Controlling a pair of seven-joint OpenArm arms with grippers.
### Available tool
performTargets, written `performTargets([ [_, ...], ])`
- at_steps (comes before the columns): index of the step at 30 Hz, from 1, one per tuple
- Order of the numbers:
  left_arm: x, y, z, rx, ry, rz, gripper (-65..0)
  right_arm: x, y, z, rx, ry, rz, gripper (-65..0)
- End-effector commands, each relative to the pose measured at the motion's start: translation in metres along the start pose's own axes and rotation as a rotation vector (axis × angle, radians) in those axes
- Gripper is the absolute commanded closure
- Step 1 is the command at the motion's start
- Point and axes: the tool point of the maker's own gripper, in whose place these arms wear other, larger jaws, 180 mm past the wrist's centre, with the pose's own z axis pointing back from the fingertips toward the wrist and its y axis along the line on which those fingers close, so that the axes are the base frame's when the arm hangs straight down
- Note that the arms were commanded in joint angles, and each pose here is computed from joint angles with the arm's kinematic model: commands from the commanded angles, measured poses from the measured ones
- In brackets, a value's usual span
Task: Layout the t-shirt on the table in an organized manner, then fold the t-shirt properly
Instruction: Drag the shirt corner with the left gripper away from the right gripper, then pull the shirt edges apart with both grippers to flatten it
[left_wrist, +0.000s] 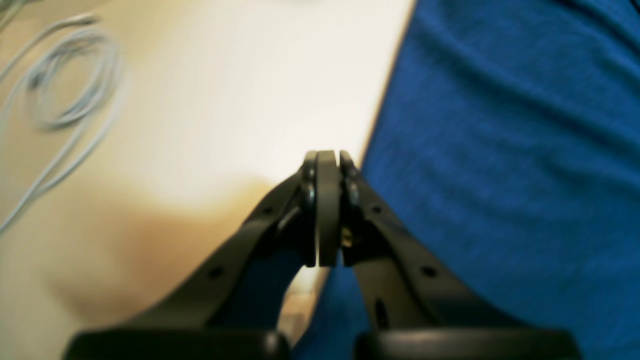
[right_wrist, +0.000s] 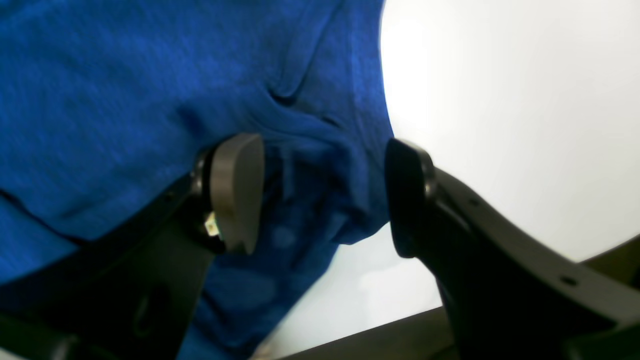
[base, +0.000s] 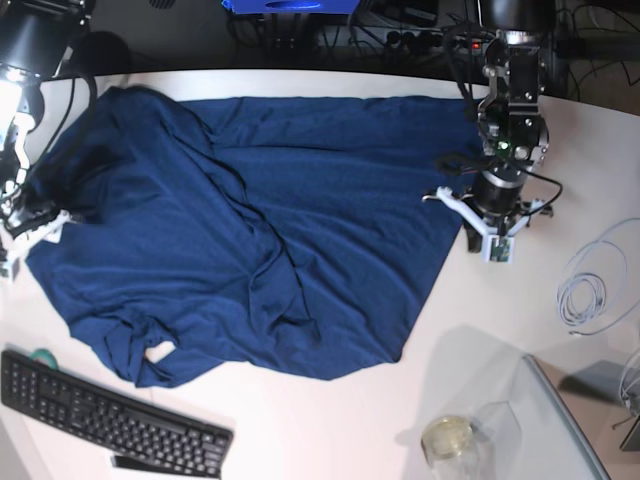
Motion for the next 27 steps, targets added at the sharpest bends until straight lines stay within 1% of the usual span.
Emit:
performTargets([
  [1,0.009,0.003,-0.001,0.007,-0.03,-0.002,0.0,0.008,-0.016,0.004,-0.055,-0.014,-0.037,-36.2],
  [4,0.005,0.002,-0.003,0.005,-0.019,-0.003,0.0,-0.019,-0.036,0.002,-0.11,0.025,-0.109,-36.2],
  [7,-0.003,0.001,0.001,0.002,-0.004,-0.003,0.0,-0.033,-0.051,0.001,-0.139,0.005,-0.133,-36.2],
  [9,-0.012,-0.002,0.008,-0.004,0.011,-0.003,0.0,-0.035,-0.051,0.001,-0.138,-0.025,-0.105,-36.2],
  [12,-0.029,-0.023,0.019,-0.042,0.042,-0.003,0.0,-0.028,-0.032,-0.001,-0.069,-0.073,0.009,-36.2],
  [14,-0.047,-0.04,0.028,-0.086,0.079,-0.022,0.0,-0.022,-0.025,-0.003,-0.033,-0.1,0.052,-36.2],
  [16,-0.06,-0.049,0.034,-0.11,0.106,-0.032,0.0,-0.014,-0.022,-0.004,-0.025,-0.124,0.049,-36.2],
  [19,-0.076,-0.052,0.043,-0.119,0.14,-0.033,0.0,-0.006,-0.021,-0.013,-0.018,-0.131,0.035,-36.3],
  [22,-0.083,-0.046,0.048,-0.115,0.156,-0.053,0.0,-0.01,-0.021,-0.032,-0.007,-0.08,0.028,-36.3],
  [24,-0.085,-0.044,0.048,-0.115,0.16,-0.059,0.0,-0.011,-0.02,-0.037,-0.003,-0.064,0.023,-36.5],
  [27,-0.093,-0.042,0.052,-0.114,0.178,-0.066,0.0,-0.005,-0.016,-0.032,0.015,-0.086,0.049,-36.5],
])
